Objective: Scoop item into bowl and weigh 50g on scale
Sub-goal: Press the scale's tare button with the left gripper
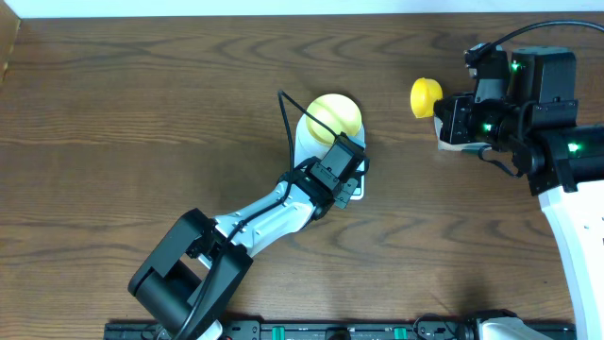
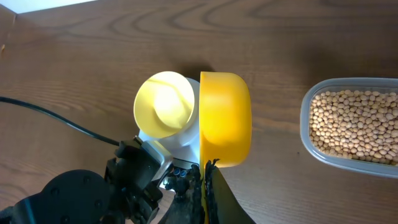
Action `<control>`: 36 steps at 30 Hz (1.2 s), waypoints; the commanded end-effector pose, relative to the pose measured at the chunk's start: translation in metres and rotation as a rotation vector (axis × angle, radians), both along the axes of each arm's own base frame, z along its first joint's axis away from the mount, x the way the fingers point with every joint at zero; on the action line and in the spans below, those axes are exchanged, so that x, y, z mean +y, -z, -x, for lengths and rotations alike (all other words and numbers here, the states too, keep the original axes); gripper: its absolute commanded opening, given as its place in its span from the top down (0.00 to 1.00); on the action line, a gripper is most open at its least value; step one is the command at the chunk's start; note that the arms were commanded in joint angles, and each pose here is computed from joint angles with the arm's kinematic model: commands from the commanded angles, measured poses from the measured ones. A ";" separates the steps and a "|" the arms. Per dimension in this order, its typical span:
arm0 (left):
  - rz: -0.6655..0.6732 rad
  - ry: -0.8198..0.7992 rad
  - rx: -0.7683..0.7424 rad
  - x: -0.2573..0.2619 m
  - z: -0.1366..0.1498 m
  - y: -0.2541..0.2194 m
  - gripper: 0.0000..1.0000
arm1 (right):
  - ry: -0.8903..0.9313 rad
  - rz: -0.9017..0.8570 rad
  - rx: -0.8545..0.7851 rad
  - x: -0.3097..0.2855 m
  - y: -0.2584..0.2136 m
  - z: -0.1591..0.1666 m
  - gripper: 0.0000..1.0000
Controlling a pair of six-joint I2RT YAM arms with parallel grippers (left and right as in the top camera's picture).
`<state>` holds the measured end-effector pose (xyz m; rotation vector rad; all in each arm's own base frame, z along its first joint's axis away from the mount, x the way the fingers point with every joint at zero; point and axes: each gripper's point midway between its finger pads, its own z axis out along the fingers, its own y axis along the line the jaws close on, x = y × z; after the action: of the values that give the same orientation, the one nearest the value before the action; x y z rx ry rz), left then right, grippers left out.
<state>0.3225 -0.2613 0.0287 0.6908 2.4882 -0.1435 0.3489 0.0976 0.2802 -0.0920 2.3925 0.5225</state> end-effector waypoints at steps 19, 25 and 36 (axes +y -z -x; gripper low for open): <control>-0.049 -0.002 0.018 0.009 0.004 0.011 0.92 | -0.004 0.009 -0.030 -0.002 -0.010 -0.001 0.99; -0.060 -0.001 0.030 0.010 0.005 0.018 0.92 | -0.004 0.009 -0.031 -0.002 -0.010 -0.002 0.99; -0.069 -0.001 0.041 0.011 0.006 0.025 0.92 | -0.004 0.009 -0.033 -0.002 -0.010 -0.002 0.99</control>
<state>0.3210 -0.2594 0.0191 0.6982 2.5091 -0.1261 0.3489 0.0976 0.2803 -0.0920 2.3922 0.5225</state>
